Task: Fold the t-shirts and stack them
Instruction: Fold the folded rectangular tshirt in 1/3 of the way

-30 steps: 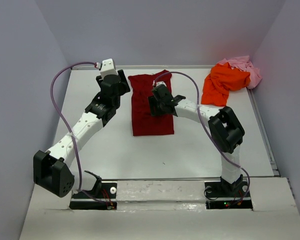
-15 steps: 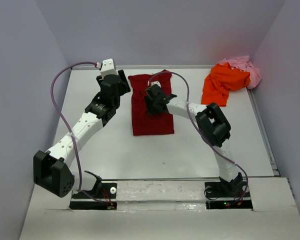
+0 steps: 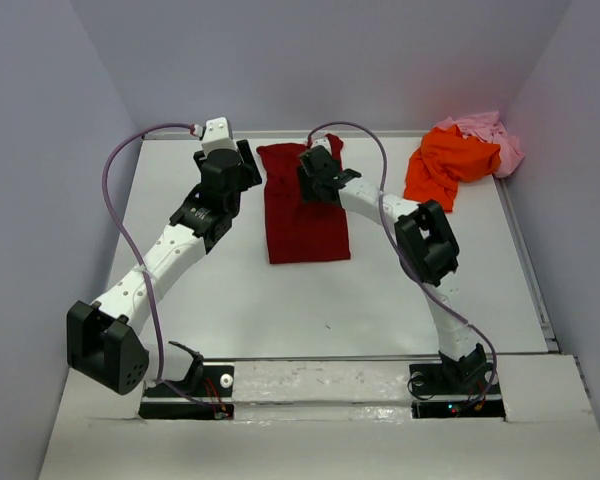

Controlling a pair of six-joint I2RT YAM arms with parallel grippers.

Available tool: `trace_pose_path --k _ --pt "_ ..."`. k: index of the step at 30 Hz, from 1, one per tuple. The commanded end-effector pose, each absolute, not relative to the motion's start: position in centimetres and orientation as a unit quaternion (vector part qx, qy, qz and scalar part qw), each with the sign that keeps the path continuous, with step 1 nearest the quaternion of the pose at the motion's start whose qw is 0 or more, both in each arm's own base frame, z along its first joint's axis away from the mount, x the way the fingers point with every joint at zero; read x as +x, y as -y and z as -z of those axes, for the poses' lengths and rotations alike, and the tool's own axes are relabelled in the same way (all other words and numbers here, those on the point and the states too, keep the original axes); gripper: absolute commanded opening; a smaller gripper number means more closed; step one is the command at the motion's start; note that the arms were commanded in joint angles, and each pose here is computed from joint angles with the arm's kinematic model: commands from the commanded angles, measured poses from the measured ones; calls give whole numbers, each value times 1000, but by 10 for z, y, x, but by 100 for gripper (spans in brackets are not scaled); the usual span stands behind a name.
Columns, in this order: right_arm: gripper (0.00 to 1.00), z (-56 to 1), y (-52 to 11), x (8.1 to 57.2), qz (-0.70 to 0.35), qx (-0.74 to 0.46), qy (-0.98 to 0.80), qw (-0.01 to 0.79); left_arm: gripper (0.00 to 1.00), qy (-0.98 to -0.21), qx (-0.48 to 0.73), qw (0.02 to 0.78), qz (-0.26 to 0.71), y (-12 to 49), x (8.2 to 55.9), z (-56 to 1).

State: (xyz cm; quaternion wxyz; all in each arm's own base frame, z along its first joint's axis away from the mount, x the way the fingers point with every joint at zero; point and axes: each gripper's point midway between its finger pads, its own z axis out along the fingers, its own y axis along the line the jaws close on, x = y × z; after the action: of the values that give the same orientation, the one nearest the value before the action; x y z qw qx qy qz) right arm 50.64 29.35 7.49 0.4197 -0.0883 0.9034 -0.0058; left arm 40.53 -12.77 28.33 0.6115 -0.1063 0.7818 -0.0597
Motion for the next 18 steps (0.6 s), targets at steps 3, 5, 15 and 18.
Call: trace_pose_path --k 3,5,15,18 --pt "72 -79 -274 533 26 -70 -898 433 71 -758 -111 638 73 125 403 -310" --pt "72 -64 -270 536 33 -70 -903 423 71 -759 -109 638 75 126 403 -310" --pt "66 -82 -256 539 40 -59 -899 433 71 -761 -107 635 79 128 404 -308" --pt "53 -83 -253 535 41 -59 -899 431 71 -761 -107 635 81 129 404 -308"
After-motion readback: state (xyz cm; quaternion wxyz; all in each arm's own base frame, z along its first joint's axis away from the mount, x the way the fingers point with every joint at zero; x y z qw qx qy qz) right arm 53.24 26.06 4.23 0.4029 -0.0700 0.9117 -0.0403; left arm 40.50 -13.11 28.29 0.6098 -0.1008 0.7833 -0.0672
